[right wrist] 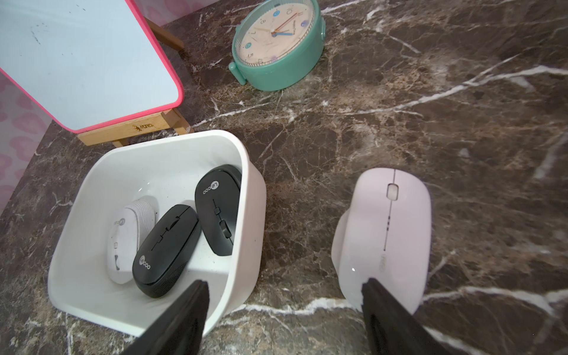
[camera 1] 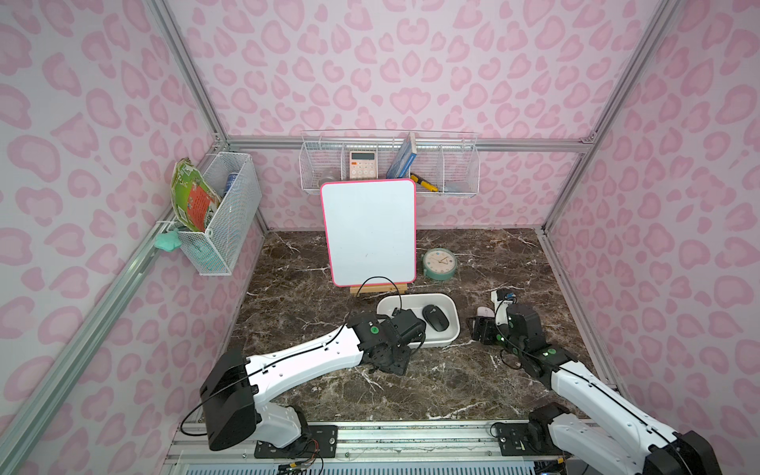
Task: Take out the mouse from the storage box
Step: Place the mouse at the center of the board.
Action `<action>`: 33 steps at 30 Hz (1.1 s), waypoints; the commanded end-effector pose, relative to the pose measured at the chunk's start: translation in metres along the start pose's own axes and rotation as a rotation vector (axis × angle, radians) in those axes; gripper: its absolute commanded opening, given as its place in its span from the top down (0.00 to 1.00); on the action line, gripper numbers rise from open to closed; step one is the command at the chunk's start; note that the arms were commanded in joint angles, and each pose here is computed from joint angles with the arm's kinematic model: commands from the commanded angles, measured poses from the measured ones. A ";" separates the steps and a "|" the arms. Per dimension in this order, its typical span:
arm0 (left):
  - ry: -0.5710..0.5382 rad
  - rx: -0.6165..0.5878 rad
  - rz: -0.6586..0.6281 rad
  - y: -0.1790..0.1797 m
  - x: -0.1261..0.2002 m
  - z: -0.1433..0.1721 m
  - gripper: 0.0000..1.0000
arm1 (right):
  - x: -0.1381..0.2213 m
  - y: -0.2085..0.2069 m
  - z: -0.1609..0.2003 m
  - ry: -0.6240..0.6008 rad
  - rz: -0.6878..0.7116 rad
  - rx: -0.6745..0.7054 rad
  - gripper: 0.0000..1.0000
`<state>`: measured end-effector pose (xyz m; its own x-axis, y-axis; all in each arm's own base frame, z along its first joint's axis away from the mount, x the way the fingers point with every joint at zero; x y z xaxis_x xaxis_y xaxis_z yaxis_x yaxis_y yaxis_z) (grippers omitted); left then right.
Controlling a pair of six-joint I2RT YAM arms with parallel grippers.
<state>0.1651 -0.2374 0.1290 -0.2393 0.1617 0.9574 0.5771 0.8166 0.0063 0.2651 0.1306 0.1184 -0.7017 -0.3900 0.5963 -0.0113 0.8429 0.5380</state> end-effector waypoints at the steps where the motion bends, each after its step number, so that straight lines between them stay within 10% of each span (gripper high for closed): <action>1: -0.001 0.018 -0.036 0.006 0.001 0.014 0.47 | -0.001 0.009 -0.008 -0.027 -0.028 0.005 0.19; 33: 0.108 0.084 -0.056 0.007 -0.079 0.061 0.37 | -0.010 0.025 0.002 0.011 -0.007 0.038 0.19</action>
<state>0.1400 -0.2075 0.0351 -0.1820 0.0459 0.9822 0.5035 0.8624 0.0530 0.2674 0.1554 0.1190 -0.6805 -0.4025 0.6123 -0.0427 0.8560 0.5152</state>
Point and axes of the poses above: each gripper's point midway between its finger pads, its own x axis back along the fingers, its own y axis along the line the jaws close on, z = x × y, the point moved 1 cm from there along x, back along the fingers, and after that the axes turned 15 degrees about -x, right-handed, at the moved point
